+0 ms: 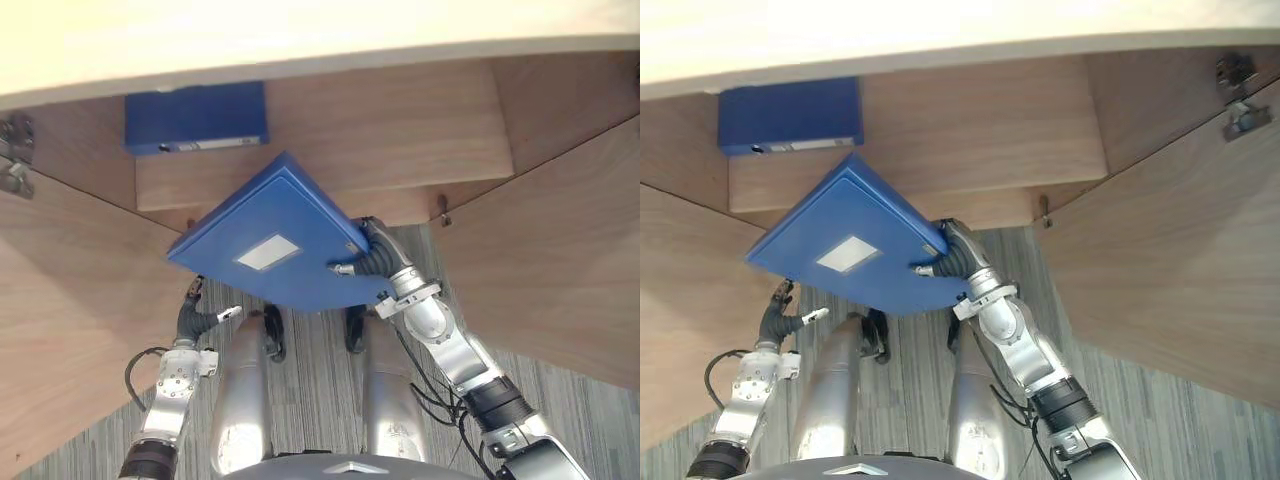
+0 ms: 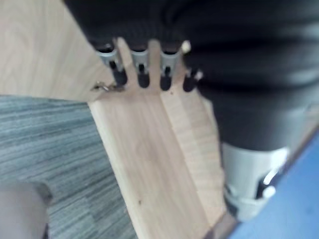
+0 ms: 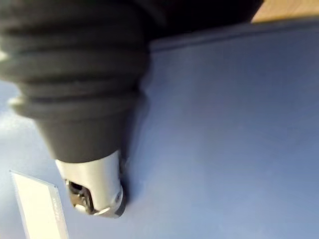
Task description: Walk over to the cabinet, pick up the folder, carry it to the office cabinet, place the folder inside the office cabinet, then close the office cabinet door
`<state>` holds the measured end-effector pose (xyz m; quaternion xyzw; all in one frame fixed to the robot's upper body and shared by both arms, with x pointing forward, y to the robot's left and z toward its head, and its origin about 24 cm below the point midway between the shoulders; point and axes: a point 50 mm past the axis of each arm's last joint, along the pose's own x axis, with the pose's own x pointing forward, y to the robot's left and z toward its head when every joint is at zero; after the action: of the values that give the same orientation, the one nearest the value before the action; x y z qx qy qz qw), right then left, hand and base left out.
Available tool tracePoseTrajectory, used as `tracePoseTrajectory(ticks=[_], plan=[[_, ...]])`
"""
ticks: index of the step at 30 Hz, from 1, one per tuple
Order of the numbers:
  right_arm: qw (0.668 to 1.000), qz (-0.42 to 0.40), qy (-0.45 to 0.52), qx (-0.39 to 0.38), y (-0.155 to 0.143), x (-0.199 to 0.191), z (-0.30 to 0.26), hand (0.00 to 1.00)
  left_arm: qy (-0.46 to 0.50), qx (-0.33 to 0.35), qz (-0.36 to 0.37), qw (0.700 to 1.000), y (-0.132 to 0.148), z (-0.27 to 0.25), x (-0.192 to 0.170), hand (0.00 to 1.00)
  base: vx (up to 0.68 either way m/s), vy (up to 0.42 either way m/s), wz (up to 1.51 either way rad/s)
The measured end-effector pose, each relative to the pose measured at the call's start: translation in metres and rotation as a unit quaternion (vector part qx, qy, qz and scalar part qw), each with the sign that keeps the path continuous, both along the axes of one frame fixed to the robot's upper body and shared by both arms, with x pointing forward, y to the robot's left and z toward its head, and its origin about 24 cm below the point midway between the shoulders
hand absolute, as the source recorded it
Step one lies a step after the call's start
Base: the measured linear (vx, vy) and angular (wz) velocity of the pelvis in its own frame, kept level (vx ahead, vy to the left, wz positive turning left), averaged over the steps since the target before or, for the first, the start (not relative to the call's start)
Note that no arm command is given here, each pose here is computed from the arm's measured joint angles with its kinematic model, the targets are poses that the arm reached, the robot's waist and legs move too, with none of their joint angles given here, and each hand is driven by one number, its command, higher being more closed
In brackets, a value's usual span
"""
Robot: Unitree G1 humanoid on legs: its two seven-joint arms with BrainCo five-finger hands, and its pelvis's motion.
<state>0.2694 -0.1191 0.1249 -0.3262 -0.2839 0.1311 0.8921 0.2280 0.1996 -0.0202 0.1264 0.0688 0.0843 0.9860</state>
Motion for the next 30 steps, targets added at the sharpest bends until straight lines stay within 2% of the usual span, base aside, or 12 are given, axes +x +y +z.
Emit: tracePoseTrajectory(ticks=[3,4,9,14,21,26,30], plan=[[0.999,0.0,-0.026,0.04,0.003,0.002,0.015,1.0,-0.026,-0.021,0.003,0.999,-0.008,0.01,0.007,0.0,-0.04,-0.019,-0.04],[0.996,0.003,-0.032,0.085,0.004,0.006,0.025,1.0,-0.049,-0.036,0.007,0.998,-0.012,0.019,0.016,0.0,-0.04,-0.031,0.0],[0.984,-0.001,-0.023,0.174,-0.005,0.013,0.038,1.0,-0.099,-0.065,0.027,0.993,-0.012,0.04,0.028,0.0,-0.02,-0.049,0.03],[0.964,-0.012,-0.031,0.265,-0.026,0.019,0.055,1.0,-0.124,-0.097,0.063,0.986,-0.002,0.05,0.034,0.0,0.02,-0.043,0.01],[0.921,-0.016,-0.065,0.384,-0.057,0.028,0.085,1.0,-0.131,-0.117,0.072,0.982,-0.001,0.052,0.035,0.0,0.0,-0.043,0.04],[0.888,0.002,-0.085,0.453,-0.069,0.033,0.105,1.0,-0.137,-0.122,0.074,0.98,0.0,0.054,0.035,0.0,-0.03,-0.069,0.04],[0.88,0.017,-0.093,0.465,-0.071,0.044,0.122,1.0,-0.149,-0.131,0.074,0.977,-0.002,0.059,0.036,0.0,-0.02,-0.058,0.02]])
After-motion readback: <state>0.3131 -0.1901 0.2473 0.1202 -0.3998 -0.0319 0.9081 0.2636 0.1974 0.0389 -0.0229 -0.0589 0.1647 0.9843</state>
